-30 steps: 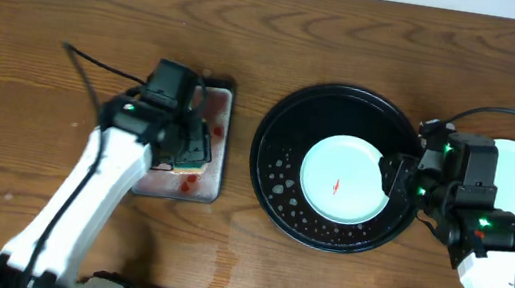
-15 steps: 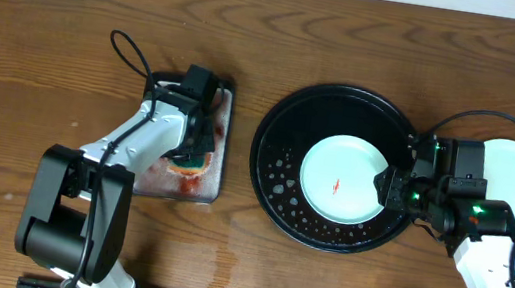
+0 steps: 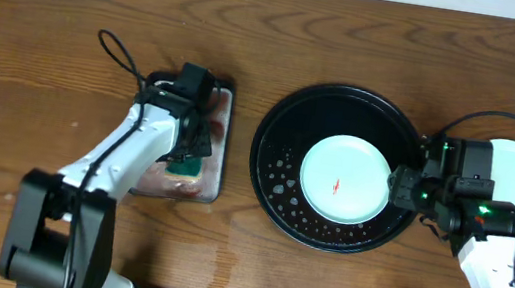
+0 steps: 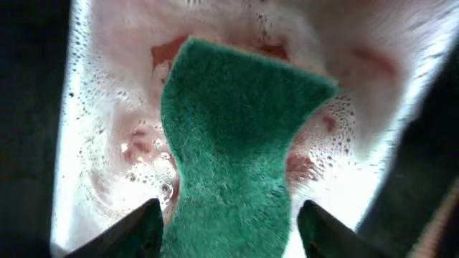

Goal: Clean dirty plates on tray and stack at the side
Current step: 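Grasp the green sponge in the basin with the left gripper, then scrub the held blue-green plate with the sponge in left gripper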

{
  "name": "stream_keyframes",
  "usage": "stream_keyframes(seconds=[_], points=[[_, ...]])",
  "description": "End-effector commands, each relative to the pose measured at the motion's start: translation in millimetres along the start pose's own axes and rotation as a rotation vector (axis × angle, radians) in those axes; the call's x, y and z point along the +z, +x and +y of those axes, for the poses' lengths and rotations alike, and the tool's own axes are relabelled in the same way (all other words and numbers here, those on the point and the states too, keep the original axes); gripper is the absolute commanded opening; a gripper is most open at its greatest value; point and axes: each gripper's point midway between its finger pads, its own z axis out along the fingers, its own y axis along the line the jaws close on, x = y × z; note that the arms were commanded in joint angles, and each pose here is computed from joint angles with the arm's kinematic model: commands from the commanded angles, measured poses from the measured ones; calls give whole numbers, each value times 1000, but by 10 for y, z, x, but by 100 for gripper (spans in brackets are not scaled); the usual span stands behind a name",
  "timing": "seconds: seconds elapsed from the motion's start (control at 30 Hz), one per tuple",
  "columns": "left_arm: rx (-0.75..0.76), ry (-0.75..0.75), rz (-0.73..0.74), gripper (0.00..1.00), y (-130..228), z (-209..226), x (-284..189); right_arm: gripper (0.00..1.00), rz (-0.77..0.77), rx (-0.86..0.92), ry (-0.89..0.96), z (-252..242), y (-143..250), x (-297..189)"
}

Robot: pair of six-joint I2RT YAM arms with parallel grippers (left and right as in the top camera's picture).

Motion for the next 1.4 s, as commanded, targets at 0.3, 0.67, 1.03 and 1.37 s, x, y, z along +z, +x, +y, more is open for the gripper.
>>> stream_keyframes(seconds=[0.3, 0.67, 1.03, 1.37], points=[[8, -70, 30, 38, 59, 83, 401, 57, 76, -78, 3, -60, 47, 245], [28, -57, 15, 8, -51, 64, -6, 57, 132, -107, -73, -39, 57, 565], [126, 312, -137, 7, -46, -675, -1028, 33, 153, -62, -55, -208, 32, 841], [228, 461, -130, 7, 384, -1514, -1148, 1, 199, -44, -140, -118, 115, 1124]])
